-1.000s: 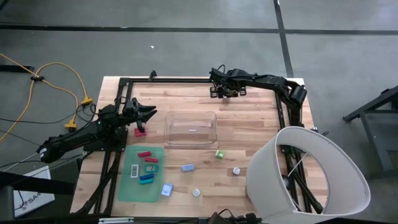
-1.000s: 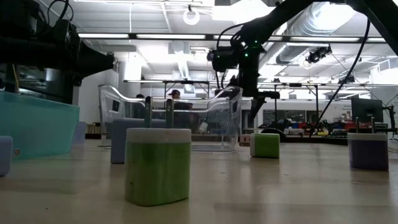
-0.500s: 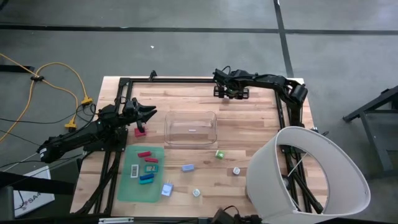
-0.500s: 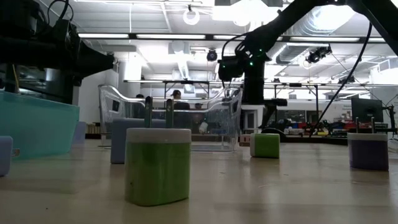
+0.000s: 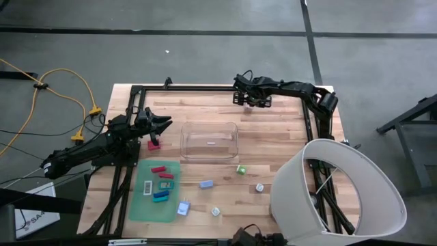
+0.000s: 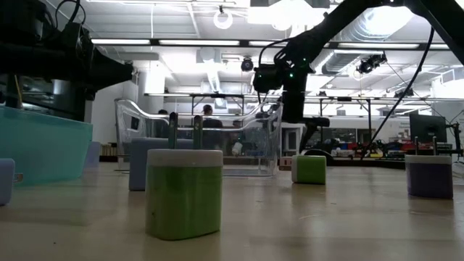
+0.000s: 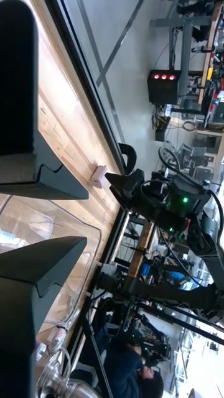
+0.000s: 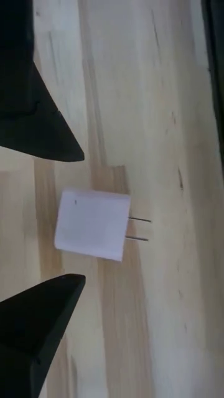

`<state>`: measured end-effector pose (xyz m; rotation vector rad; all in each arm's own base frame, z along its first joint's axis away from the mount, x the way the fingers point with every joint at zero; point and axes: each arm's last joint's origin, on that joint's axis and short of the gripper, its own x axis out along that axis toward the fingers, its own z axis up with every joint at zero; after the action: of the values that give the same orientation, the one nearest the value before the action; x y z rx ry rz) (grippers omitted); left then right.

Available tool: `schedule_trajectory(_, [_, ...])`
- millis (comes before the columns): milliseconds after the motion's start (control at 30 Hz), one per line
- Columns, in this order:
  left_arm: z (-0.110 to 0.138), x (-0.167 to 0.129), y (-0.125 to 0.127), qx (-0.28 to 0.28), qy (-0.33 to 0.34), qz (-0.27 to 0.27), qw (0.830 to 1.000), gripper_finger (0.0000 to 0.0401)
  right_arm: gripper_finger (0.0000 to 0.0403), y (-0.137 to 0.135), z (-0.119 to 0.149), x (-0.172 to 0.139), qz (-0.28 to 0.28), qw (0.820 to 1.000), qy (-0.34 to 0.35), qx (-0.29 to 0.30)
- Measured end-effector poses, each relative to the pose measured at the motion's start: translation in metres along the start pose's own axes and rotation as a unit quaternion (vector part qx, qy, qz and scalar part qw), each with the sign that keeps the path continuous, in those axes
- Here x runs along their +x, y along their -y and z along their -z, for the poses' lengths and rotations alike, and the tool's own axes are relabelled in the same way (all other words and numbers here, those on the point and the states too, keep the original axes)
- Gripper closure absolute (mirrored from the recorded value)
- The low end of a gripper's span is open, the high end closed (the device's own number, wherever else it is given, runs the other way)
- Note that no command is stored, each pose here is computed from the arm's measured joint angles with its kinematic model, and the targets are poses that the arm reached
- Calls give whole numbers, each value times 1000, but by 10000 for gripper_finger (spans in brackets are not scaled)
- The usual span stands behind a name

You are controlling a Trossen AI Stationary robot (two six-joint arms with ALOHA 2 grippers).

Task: Pick & Place Office items
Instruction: Put the pink charger adapter into transparent bin

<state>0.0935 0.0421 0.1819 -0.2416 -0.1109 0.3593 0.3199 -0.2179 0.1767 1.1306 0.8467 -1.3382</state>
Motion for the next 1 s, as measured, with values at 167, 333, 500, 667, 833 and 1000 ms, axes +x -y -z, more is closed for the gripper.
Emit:
schedule_trajectory(167, [0, 0, 0, 0, 0, 0, 1000, 299, 104, -1, 2, 0, 2, 999, 5, -49])
schedule_trajectory(333, [0, 0, 0, 0, 0, 0, 1000, 299, 104, -3, 3, -1, -5, 999, 4, -50])
schedule_trajectory(500, [0, 0, 0, 0, 0, 0, 1000, 299, 104, -4, 4, -1, -11, 999, 3, -45])
schedule_trajectory(667, [0, 0, 0, 0, 0, 0, 1000, 299, 104, -4, 3, -1, -12, 1000, 2, -1])
schedule_trajectory(833, [0, 0, 0, 0, 0, 0, 1000, 299, 104, -2, -1, 0, -12, 1000, -2, 5])
schedule_trajectory(1000, [0, 0, 0, 0, 0, 0, 1000, 299, 104, -2, -1, 0, -12, 1000, -2, 7])
